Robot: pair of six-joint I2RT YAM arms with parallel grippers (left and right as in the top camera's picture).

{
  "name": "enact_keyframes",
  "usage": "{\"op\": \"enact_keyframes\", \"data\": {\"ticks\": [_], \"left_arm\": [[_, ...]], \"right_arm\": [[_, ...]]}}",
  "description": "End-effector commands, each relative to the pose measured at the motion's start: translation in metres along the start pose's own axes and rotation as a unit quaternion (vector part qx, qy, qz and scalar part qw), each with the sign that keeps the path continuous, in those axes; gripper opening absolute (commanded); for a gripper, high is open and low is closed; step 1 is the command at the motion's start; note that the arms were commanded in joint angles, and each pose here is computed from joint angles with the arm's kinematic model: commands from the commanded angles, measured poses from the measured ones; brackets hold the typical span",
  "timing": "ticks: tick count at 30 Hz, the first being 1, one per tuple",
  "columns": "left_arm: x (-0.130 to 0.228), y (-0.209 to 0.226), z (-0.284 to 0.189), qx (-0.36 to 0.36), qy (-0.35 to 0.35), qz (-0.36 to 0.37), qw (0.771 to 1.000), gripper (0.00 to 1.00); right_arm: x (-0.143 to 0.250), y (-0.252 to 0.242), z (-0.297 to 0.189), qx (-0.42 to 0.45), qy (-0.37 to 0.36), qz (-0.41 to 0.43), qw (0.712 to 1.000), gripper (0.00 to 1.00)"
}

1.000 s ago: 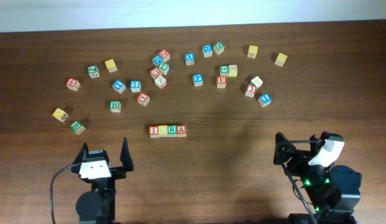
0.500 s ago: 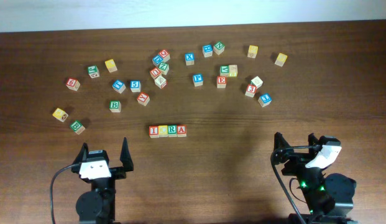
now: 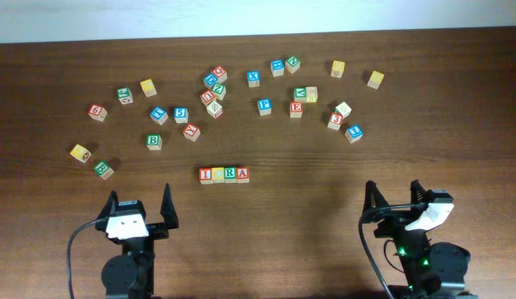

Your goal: Spell out ICRA

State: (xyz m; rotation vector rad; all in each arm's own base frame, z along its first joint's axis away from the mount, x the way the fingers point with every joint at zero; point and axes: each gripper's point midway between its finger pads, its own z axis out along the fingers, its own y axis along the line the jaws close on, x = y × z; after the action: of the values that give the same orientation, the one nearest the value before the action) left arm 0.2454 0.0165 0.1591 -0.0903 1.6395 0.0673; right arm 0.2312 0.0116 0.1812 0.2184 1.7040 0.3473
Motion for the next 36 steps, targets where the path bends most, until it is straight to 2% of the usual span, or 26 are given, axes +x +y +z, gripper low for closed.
{"op": "enact_keyframes", "data": {"ticks": [1, 8, 18, 31, 36], "left_arm": [[0.001, -0.001, 0.0, 0.003, 0.001, 0.008, 1.0, 0.99], [0.001, -0.001, 0.0, 0.003, 0.001, 0.008, 1.0, 0.99], [0.001, -0.001, 0.0, 0.003, 0.001, 0.008, 1.0, 0.99], [0.001, -0.001, 0.0, 0.003, 0.001, 0.008, 1.0, 0.99], [0.001, -0.001, 0.0, 0.003, 0.001, 0.008, 1.0, 0.99]], "right_arm": [[-0.011, 0.008, 0.0, -0.018, -0.027, -0.009, 0.999, 0.98], [-0.001, 0.029, 0.002, -0.066, -0.016, -0.015, 0.998, 0.98], [-0.021, 0.036, 0.006, -0.094, -0.097, -0.028, 0.99, 0.98], [0.027, 0.017, 0.016, -0.066, -0.015, -0.015, 0.998, 0.98], [0.027, 0.017, 0.016, -0.066, -0.016, -0.015, 0.998, 0.98]]}}
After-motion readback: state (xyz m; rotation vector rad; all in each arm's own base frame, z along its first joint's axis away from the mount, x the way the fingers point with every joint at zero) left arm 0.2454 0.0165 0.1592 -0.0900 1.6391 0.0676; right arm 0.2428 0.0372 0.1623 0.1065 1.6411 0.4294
